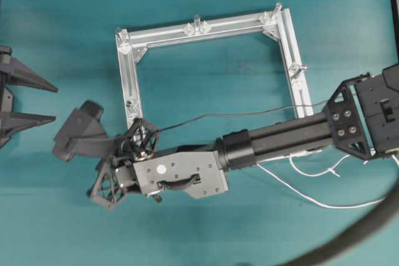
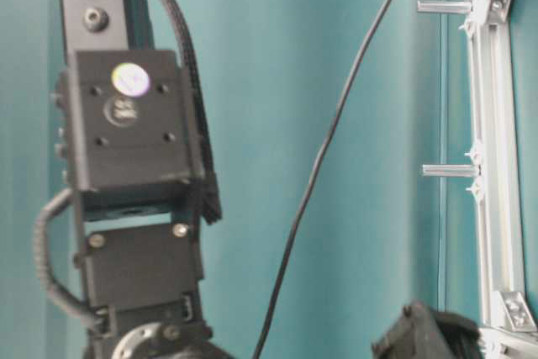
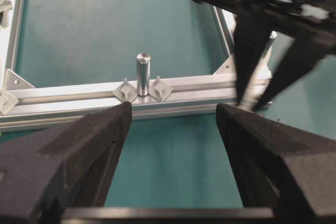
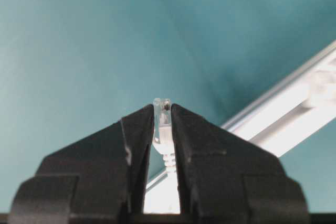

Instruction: Move the cable alternately left and right between 8 pins so it hooks onto each one.

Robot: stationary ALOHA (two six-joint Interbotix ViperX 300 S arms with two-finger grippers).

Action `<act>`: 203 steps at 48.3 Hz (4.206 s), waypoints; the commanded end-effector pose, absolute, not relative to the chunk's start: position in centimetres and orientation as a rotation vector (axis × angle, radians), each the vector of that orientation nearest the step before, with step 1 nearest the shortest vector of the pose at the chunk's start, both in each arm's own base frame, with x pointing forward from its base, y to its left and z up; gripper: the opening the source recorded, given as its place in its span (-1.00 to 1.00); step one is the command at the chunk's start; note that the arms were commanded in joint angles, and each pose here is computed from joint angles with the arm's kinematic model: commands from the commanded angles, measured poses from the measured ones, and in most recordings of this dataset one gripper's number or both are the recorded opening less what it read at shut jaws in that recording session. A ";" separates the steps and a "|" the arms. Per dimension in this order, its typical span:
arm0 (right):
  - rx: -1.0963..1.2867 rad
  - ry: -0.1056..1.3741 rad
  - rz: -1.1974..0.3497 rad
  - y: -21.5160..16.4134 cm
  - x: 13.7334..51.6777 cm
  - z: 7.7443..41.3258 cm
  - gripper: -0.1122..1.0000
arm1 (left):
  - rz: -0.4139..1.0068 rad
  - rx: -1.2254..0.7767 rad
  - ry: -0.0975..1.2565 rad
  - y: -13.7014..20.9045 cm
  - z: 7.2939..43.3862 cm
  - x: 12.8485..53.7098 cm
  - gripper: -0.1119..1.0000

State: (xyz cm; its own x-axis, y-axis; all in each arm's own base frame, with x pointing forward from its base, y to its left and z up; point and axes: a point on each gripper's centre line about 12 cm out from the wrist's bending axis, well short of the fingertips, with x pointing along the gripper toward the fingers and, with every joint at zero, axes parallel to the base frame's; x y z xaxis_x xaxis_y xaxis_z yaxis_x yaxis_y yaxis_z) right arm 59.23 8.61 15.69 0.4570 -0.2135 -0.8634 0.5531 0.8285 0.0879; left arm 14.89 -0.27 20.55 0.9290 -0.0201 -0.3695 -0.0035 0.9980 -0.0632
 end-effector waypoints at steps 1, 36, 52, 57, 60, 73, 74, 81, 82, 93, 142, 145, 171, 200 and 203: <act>0.379 0.916 -0.520 7.7 58.9 19.0 -0.55 | -0.011 -0.066 0.372 -0.3 20.9 15.0 0.55; 0.474 0.902 -0.653 0.5 52.3 18.8 -0.55 | -0.011 -0.066 0.372 -0.3 20.9 15.0 0.55; 0.437 0.902 -0.584 -5.2 53.3 19.5 -0.55 | -0.011 -0.066 0.372 -0.3 20.9 15.0 0.55; 0.408 0.912 -0.549 -6.2 54.1 19.7 -0.55 | -0.009 -0.066 0.371 -0.3 20.9 15.0 0.55; 0.396 0.918 -0.527 -6.6 54.7 19.7 -0.55 | -0.011 -0.066 0.372 -0.3 20.9 15.0 0.55; 0.358 0.934 -0.418 -7.9 57.6 19.8 -0.55 | -0.011 -0.064 0.372 -0.3 20.9 15.0 0.55; 0.349 0.936 -0.414 -8.0 57.8 19.8 -0.55 | -0.011 -0.066 0.372 -0.3 20.9 15.0 0.55; 0.286 0.942 -0.392 -9.0 59.1 20.1 -0.55 | -0.011 -0.066 0.372 -0.3 20.9 15.0 0.55; 0.279 0.942 -0.389 -9.2 59.2 20.0 -0.55 | -0.011 -0.066 0.372 -0.3 20.9 15.0 0.55; 0.232 0.894 -0.377 -10.8 60.4 20.2 -0.55 | -0.011 -0.066 0.373 -0.3 20.9 15.0 0.55; 0.144 0.686 -0.661 -18.0 60.8 19.3 -0.55 | -0.011 -0.066 0.372 -0.3 20.9 15.0 0.55; 0.159 0.693 -0.691 -18.1 60.5 19.2 -0.55 | -0.011 -0.066 0.372 -0.3 20.9 15.0 0.55; 0.216 0.701 -0.736 -16.0 58.1 19.7 -0.55 | -0.011 -0.066 0.372 -0.3 20.9 15.0 0.55; 0.197 0.710 -0.557 -7.9 56.6 20.1 -0.55 | -0.011 -0.066 0.372 -0.3 20.9 15.0 0.55; 0.208 0.696 -0.534 -7.6 56.3 20.3 -0.55 | -0.011 -0.066 0.372 -0.3 20.9 15.0 0.55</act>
State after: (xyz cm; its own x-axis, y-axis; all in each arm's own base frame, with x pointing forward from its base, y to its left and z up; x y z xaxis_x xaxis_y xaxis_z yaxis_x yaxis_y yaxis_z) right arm 56.35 -9.56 16.28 0.5515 -0.4329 -0.7131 0.5724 0.8182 -0.0542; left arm 14.88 -0.27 20.49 0.9284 -0.0201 -0.3710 -0.0036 0.9980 -0.0632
